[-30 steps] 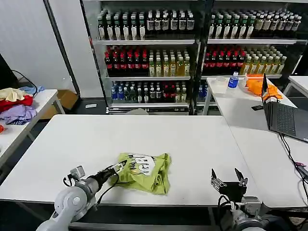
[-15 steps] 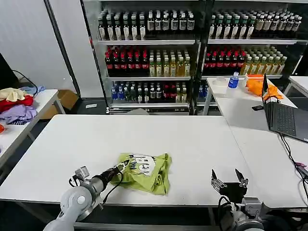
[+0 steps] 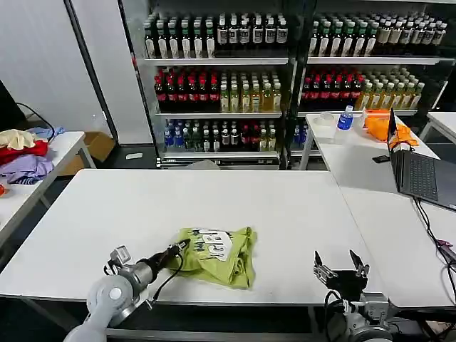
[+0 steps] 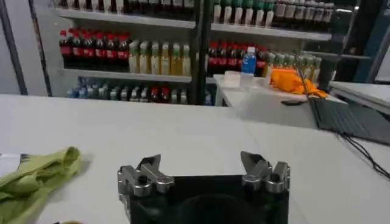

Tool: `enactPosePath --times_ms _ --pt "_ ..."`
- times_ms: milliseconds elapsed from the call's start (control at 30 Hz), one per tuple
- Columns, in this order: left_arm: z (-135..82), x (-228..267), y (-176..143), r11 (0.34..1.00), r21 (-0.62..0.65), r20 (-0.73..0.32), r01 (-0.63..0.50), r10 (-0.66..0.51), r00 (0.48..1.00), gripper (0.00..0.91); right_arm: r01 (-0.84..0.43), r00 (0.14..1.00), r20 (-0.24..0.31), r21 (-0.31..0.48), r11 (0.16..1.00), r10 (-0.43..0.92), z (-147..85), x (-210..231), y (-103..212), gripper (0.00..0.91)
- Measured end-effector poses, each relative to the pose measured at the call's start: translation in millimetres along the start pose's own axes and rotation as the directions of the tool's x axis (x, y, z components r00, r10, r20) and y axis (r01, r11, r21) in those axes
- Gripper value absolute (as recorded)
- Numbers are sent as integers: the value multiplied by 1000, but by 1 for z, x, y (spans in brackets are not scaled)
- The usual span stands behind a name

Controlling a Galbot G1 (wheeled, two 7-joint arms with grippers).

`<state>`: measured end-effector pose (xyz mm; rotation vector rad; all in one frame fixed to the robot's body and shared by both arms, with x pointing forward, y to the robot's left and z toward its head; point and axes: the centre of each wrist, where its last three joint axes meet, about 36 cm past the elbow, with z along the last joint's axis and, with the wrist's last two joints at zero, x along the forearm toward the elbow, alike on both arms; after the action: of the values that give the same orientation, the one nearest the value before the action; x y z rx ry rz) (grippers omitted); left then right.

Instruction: Fold and organize the clothes.

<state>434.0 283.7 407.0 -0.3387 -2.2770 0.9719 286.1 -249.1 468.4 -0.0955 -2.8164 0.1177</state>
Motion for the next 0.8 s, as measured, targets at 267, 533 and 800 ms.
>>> enactPosePath --times_ms 267,533,800 --pt "-43 30 6 1000 -3 73 9 -8 997 20 -6 1000 16 -5 1000 7 -5 -1 -5 907" --pt "-138 93 18 973 -183 250 138 -90 964 30 2 1000 32 -17 1000 -1 -10 -1 -4 907" --pt "-171 127 -5 875 -416 311 249 -120 943 20 7 999 35 -27 1000 -6 -8 -1 -1 907"
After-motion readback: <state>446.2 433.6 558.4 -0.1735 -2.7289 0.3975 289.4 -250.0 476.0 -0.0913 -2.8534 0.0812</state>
